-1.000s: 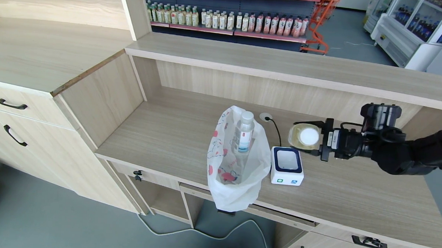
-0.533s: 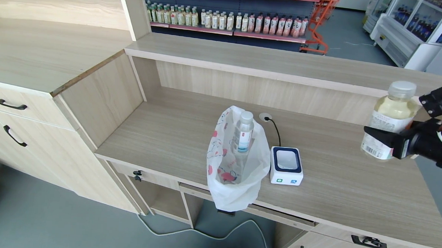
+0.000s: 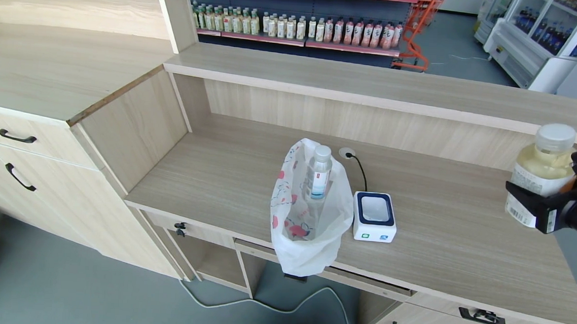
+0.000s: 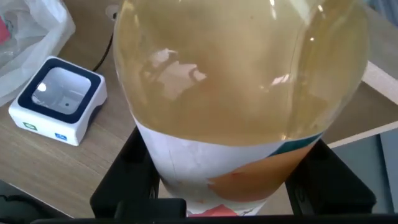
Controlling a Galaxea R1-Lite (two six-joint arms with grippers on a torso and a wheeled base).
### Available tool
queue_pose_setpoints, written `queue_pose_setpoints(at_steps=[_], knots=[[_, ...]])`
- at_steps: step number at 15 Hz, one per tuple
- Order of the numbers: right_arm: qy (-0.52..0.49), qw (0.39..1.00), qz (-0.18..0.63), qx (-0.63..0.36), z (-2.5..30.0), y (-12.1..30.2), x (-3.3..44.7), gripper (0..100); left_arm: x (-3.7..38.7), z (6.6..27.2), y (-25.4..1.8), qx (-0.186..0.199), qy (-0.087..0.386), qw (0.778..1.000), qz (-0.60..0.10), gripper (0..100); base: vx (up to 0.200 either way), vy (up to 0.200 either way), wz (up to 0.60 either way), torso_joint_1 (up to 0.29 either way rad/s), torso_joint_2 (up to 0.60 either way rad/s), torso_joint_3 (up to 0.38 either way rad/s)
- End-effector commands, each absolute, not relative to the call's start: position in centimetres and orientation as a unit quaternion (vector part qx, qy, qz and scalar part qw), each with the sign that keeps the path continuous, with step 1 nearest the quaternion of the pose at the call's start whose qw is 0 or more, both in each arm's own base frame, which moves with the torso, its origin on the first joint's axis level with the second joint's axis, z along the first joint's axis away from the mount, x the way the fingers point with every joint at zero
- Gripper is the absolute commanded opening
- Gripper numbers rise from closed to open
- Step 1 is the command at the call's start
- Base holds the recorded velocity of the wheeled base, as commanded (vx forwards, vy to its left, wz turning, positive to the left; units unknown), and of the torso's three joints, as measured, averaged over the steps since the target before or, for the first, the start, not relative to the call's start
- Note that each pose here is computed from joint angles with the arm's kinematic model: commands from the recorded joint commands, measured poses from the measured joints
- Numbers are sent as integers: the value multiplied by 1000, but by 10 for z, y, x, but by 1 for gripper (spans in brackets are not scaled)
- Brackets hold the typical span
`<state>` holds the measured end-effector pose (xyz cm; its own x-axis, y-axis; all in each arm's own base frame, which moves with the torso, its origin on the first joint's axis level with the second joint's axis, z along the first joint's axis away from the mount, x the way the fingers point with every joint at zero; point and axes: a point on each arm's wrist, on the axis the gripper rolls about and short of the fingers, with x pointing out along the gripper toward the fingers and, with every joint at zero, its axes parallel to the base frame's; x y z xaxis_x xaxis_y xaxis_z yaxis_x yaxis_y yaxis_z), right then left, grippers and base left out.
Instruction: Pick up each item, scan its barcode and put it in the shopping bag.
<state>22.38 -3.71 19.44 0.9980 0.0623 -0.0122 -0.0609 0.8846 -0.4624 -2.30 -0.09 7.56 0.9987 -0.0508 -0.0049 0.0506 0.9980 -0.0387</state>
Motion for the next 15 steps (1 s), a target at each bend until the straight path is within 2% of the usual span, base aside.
queue_pose_setpoints(at_steps=[1,5,11,14,15], knots=[[-14,967,29,-251,197,-37,223,0,-23,76,-1,-19,3,999,-25,100,0,0,0,0,0,0],[-40,956,31,-288,203,-35,220,0,-23,76,-1,-19,3,999,-25,100,0,0,0,0,0,0],[-112,942,131,-288,207,13,228,0,-23,76,-1,-19,3,999,-25,100,0,0,600,2,1,2],[-101,929,218,-281,189,47,238,0,-23,76,-1,-19,3,999,-26,100,0,0,600,2,-2,2],[-83,926,240,-278,178,52,245,0,-23,76,-1,-19,3,999,-25,100,0,0,0,0,0,0]])
